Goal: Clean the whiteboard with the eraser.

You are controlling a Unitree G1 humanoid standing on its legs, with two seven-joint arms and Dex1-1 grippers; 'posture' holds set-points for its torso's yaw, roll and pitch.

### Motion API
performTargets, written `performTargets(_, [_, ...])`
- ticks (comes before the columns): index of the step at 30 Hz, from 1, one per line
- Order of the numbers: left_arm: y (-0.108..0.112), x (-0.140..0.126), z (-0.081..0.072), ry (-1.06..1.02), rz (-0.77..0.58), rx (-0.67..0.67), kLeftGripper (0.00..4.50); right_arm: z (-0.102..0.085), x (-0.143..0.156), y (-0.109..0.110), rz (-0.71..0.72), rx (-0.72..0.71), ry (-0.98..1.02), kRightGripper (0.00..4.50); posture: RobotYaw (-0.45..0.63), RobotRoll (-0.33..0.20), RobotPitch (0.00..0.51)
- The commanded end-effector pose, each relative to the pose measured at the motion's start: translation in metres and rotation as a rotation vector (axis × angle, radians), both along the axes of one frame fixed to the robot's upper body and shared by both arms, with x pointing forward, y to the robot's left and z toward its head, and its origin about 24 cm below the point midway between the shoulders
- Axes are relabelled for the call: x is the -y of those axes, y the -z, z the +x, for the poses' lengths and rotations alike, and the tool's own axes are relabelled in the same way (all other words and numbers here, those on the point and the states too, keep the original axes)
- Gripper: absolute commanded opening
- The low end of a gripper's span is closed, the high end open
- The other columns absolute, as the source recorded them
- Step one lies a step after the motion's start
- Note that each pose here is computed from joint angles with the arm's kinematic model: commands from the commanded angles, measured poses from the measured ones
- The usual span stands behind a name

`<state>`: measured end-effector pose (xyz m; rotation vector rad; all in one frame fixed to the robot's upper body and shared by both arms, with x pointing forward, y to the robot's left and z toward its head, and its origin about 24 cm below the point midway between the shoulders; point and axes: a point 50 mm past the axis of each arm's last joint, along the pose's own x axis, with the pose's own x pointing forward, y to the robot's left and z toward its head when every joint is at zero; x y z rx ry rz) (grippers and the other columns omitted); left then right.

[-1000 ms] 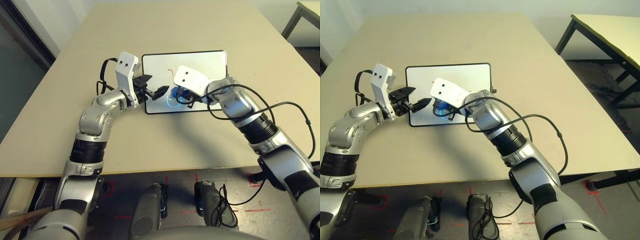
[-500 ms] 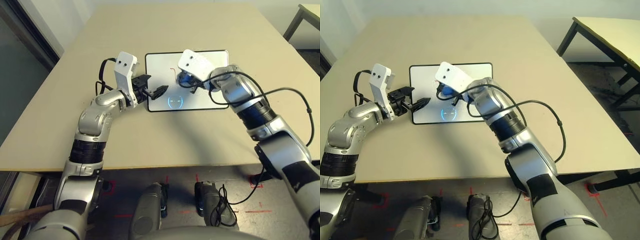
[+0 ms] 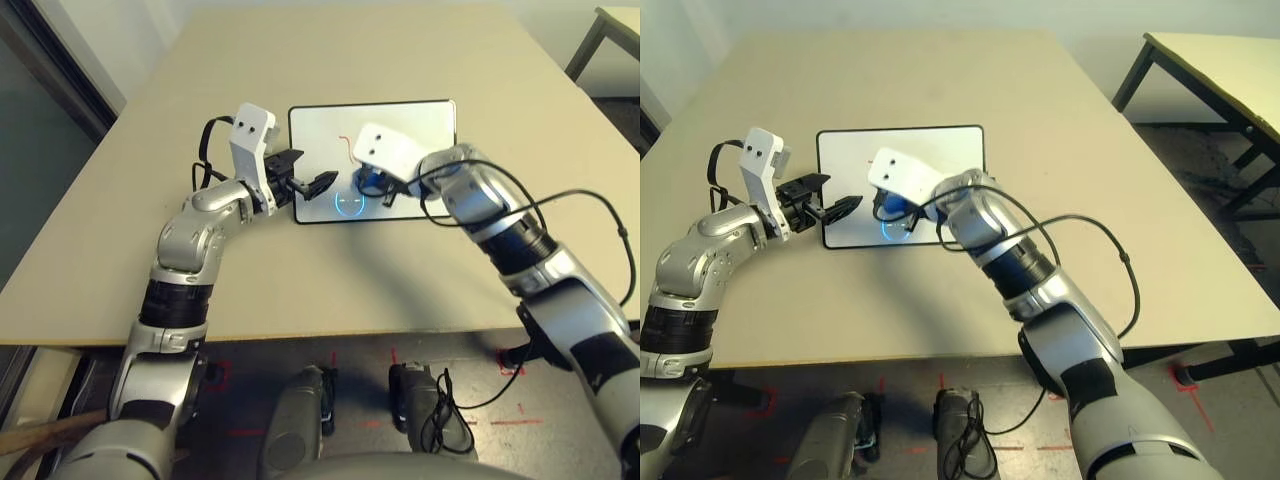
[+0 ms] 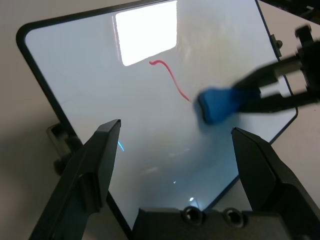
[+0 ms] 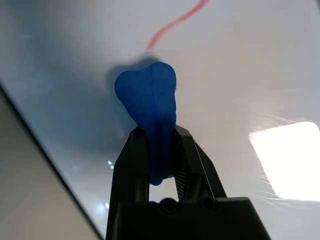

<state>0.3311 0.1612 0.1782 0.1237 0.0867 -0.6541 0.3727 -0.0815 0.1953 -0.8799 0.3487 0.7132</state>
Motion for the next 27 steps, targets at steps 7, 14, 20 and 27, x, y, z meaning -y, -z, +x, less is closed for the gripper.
performTargets(7, [0.004,0.001,-0.002,0.006,0.007,-0.017,4.5,-0.017,0.005,0.035,-0.069,-0.119,-0.01,0.59,0.07,0.0,0.178])
performTargets(14, [0.004,0.001,-0.002,0.009,0.008,-0.018,4.5,-0.001,-0.002,0.004,0.034,0.003,0.014,0.59,0.07,0.0,0.176])
performTargets(20, [0.004,0.002,-0.002,0.014,0.009,-0.016,4.5,0.015,-0.008,-0.025,0.111,0.104,0.034,0.59,0.07,0.0,0.171])
performTargets(27, [0.005,0.0,-0.002,0.003,0.008,-0.015,4.5,-0.002,-0.009,0.01,0.013,-0.026,-0.022,0.59,0.08,0.0,0.169])
